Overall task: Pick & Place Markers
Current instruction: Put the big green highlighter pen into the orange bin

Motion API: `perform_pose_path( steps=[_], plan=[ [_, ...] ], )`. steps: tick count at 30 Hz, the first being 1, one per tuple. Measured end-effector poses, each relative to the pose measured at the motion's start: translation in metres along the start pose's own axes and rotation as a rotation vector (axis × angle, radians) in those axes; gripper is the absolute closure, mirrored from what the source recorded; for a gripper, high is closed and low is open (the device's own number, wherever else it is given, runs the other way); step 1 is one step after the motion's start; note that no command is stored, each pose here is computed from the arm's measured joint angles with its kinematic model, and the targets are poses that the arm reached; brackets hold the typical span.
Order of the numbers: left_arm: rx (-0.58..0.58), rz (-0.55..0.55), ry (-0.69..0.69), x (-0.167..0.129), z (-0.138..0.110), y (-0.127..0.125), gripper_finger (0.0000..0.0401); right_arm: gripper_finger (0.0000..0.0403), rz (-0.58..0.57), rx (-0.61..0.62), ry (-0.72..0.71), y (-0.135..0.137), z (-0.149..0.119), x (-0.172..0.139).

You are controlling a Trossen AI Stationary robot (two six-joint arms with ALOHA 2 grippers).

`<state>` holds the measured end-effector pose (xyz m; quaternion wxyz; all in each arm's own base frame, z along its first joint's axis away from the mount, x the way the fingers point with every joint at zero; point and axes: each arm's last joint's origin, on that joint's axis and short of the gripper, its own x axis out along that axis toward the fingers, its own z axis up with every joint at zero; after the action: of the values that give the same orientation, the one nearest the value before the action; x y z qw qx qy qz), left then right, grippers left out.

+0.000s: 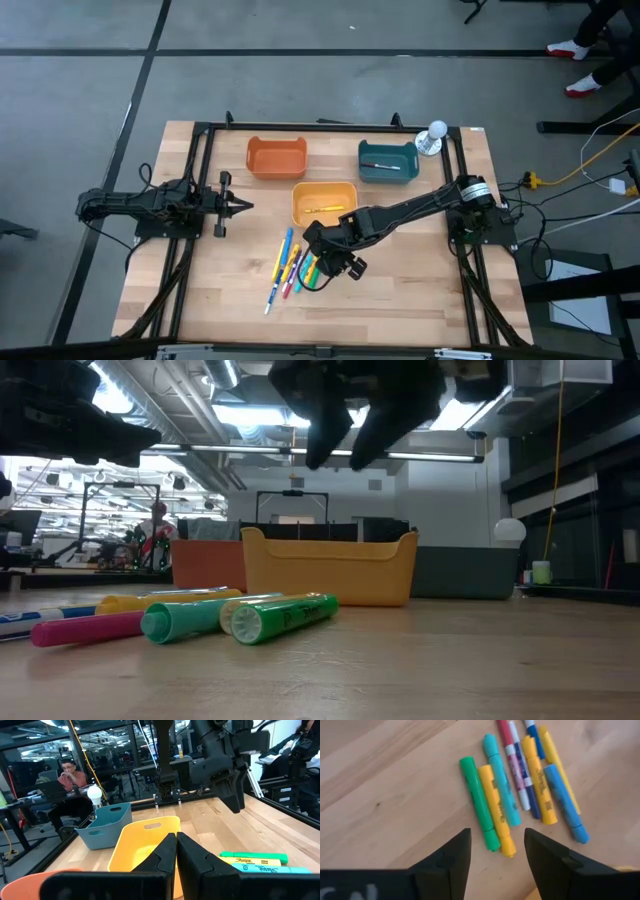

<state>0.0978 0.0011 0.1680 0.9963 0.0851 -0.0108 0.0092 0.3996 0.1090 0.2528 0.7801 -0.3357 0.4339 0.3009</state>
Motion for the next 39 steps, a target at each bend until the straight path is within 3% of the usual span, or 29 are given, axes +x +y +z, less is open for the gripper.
perform_pose_path(
  steps=[29, 39],
  plan=[
    [0.0, 0.0, 0.0, 0.0, 0.0, 0.0, 0.0393, 0.0221, 0.084, 0.028, 0.076, 0.002, -0.021, 0.054],
    [0.0, 0.0, 0.0, 0.0, 0.0, 0.0, 0.039, 0.0221, 0.123, -0.034, 0.109, 0.007, -0.02, 0.061]
  ],
)
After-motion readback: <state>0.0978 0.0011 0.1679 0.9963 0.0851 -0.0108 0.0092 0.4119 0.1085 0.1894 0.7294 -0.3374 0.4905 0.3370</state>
